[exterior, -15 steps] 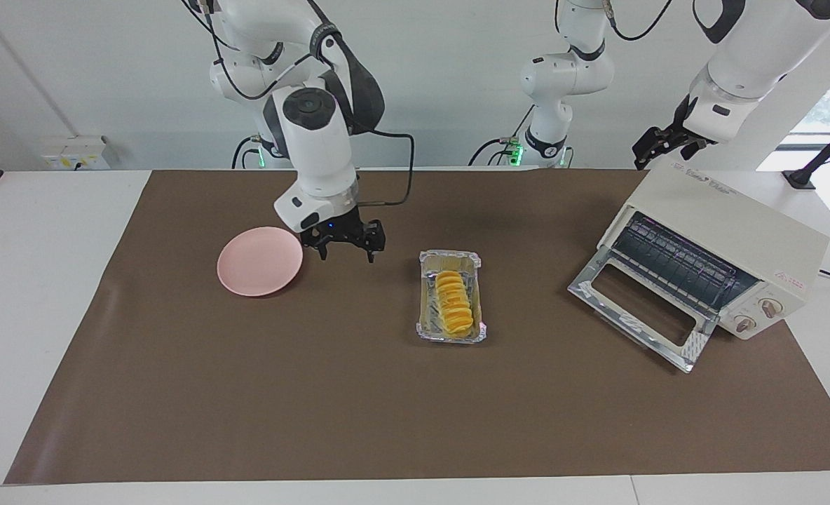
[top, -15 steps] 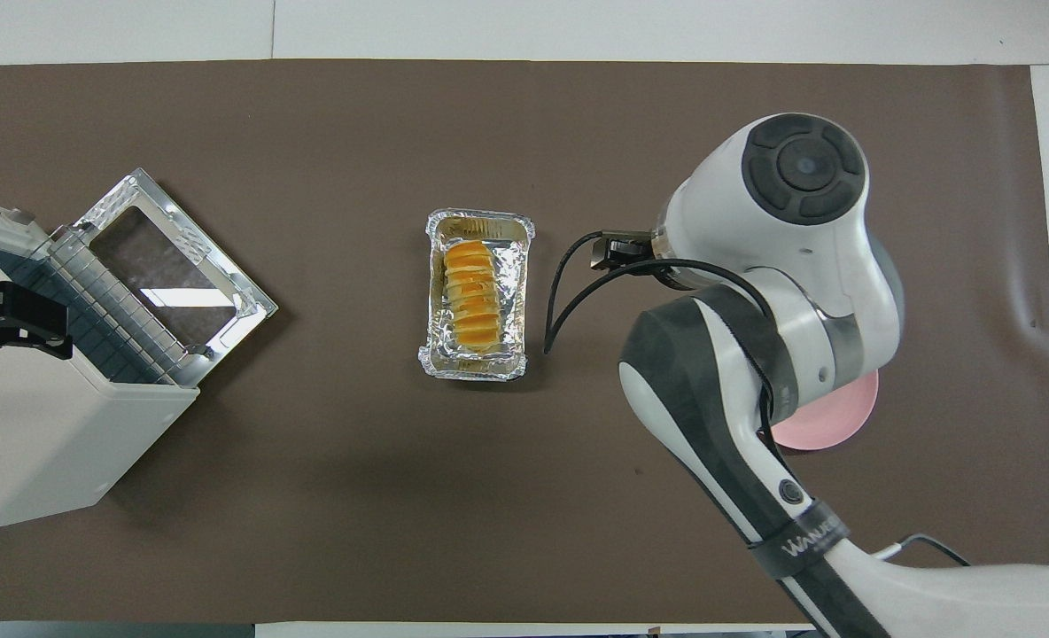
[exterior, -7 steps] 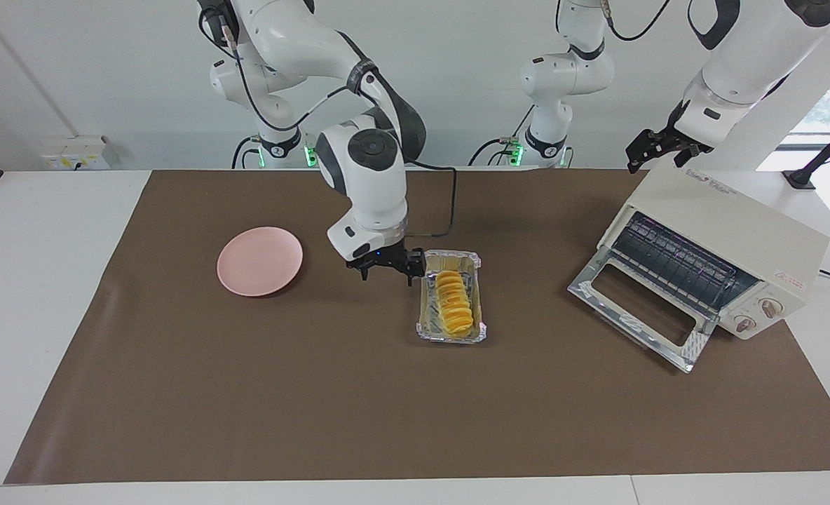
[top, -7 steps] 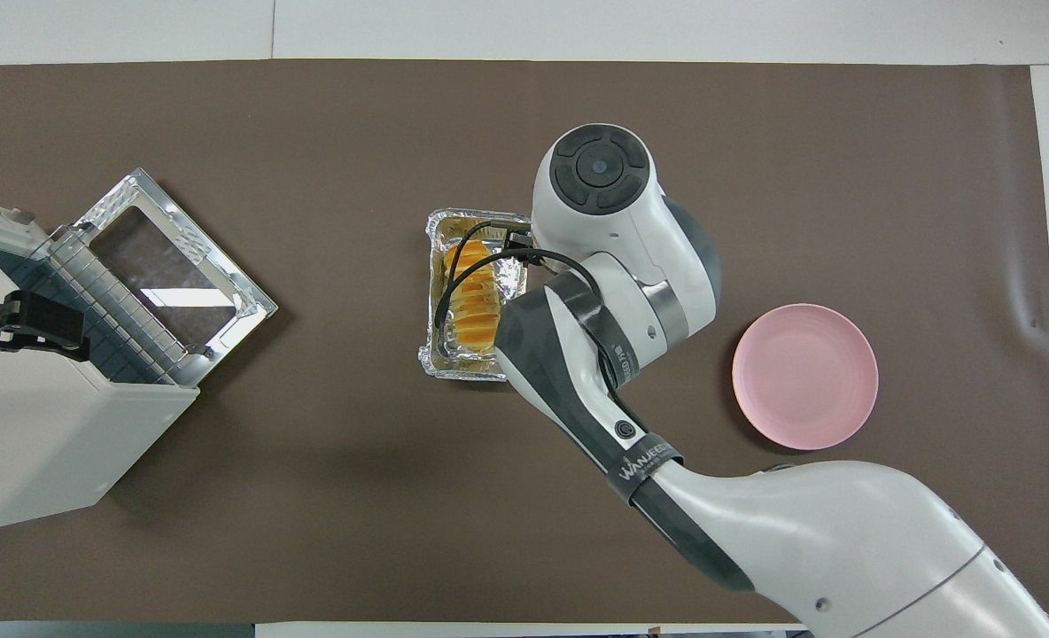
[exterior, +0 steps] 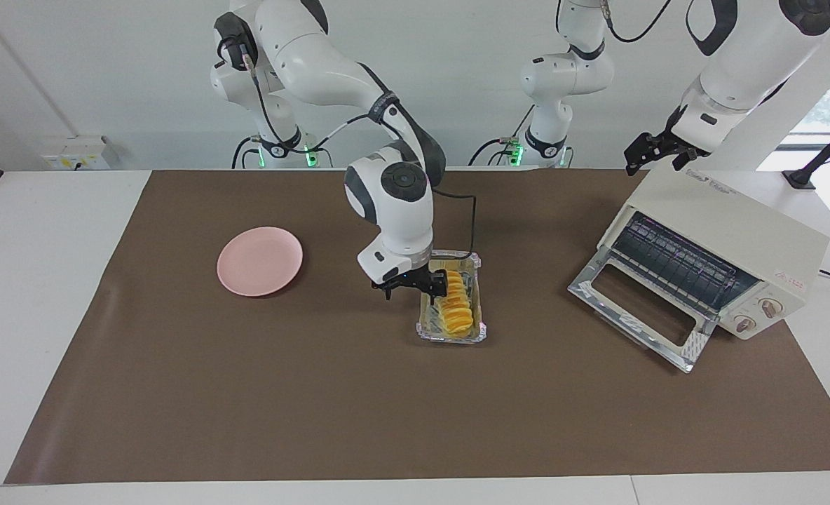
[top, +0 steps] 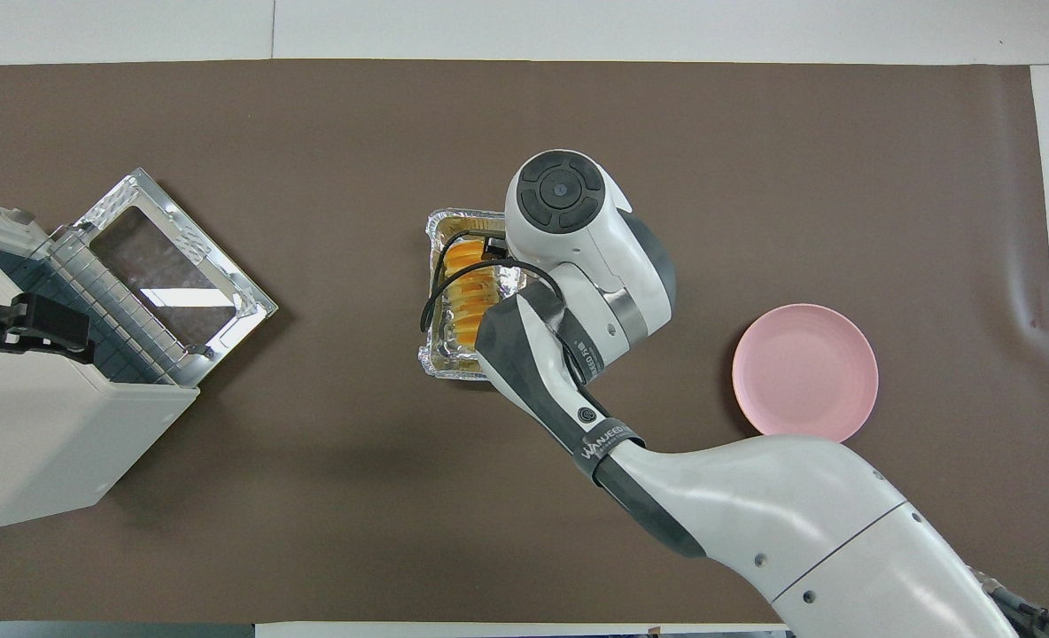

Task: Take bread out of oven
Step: 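Reach the right gripper to the foil tray and grasp its edge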

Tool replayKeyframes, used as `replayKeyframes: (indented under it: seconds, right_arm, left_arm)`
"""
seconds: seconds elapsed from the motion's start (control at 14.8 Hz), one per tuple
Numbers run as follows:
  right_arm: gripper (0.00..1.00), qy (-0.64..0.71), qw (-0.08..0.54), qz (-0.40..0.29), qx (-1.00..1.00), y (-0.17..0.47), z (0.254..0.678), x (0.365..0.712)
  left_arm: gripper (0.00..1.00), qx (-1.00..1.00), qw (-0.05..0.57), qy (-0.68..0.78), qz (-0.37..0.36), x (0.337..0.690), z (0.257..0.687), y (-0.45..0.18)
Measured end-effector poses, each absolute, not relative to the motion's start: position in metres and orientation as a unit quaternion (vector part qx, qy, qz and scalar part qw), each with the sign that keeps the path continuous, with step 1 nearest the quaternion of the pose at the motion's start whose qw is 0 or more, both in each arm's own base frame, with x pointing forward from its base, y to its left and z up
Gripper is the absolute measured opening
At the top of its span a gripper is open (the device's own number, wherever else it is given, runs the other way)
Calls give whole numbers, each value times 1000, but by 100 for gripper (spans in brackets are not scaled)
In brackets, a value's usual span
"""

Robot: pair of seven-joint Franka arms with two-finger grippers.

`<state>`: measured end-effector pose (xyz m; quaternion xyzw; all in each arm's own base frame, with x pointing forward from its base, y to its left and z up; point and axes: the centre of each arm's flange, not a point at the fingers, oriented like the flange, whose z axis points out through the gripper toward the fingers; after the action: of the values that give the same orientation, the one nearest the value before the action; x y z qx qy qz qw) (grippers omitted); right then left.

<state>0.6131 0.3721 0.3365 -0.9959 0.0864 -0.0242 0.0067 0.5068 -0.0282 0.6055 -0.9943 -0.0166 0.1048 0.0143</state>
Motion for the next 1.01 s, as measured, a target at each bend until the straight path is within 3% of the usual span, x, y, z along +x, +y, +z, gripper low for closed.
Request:
replayKeyframes:
  seconds: [0.4,0.61,0.67,1.01]
  right_arm:
    - [96,66,-4,-15,-998,386,313,596]
    - [70,58,-9,-10,-998,392,307,588]
    - [54,58,-9,-10,-998,393,307,588]
    - [3,56,-4,-16,-998,395,317,589]
  left_arm:
    - [100,-994,14,-17,104,507,606,-27]
    - [100,-994,14,-18,104,507,606,-26]
    - [100,-994,14,-18,104,507,606,-26]
    - [100,-994,14,-18,103,507,606,-26]
